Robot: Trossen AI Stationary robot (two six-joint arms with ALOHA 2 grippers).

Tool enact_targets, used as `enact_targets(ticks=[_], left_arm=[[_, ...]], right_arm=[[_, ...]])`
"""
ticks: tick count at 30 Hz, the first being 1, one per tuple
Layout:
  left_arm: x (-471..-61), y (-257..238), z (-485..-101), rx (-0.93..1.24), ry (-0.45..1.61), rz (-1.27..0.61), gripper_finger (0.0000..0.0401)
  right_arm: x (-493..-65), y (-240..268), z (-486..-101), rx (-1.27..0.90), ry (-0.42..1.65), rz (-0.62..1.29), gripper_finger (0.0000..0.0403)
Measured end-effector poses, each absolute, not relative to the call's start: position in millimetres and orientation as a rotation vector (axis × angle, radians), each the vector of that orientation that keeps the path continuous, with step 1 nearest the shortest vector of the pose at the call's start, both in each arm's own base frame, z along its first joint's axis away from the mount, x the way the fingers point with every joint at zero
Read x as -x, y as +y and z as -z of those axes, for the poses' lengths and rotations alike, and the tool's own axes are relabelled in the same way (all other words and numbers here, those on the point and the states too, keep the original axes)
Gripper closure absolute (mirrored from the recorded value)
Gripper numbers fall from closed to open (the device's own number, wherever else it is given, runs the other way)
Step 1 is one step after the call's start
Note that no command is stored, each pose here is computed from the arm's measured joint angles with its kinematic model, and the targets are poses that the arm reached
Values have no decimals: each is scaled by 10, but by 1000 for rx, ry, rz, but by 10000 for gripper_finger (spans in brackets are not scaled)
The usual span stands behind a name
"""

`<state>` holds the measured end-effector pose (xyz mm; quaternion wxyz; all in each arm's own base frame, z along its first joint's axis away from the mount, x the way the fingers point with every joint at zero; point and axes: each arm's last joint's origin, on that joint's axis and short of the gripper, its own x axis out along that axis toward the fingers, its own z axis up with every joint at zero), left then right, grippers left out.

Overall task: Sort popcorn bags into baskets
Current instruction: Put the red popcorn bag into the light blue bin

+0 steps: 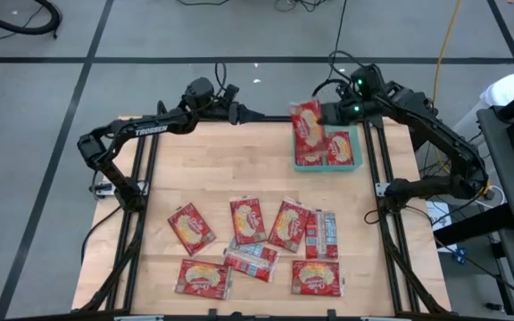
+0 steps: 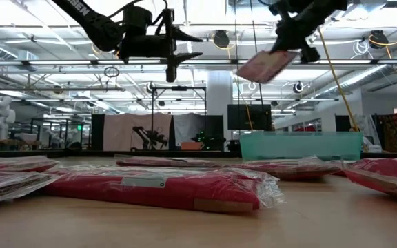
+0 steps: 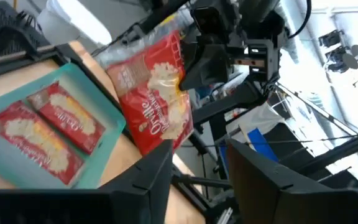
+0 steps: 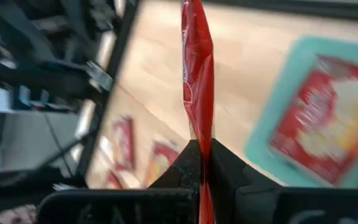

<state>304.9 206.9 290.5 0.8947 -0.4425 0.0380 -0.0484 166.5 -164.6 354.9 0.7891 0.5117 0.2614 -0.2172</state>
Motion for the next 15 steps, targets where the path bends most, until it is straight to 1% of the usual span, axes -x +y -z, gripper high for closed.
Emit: enact_targets(ticks=[5,9,15], left_arm=[[-3052,2044,-2867,945,133,136,285],[-3091,1968,-2848,956,172,179,304],[-3184,1814,-2831,912,200,216,318]], right_arm=[[-1577,-1636,-3411,-1112,660,490,401],[-1537,-1684,-3279,-1142,665,516,401],[-1515,-1738,-3039,-1219,654,561,401]])
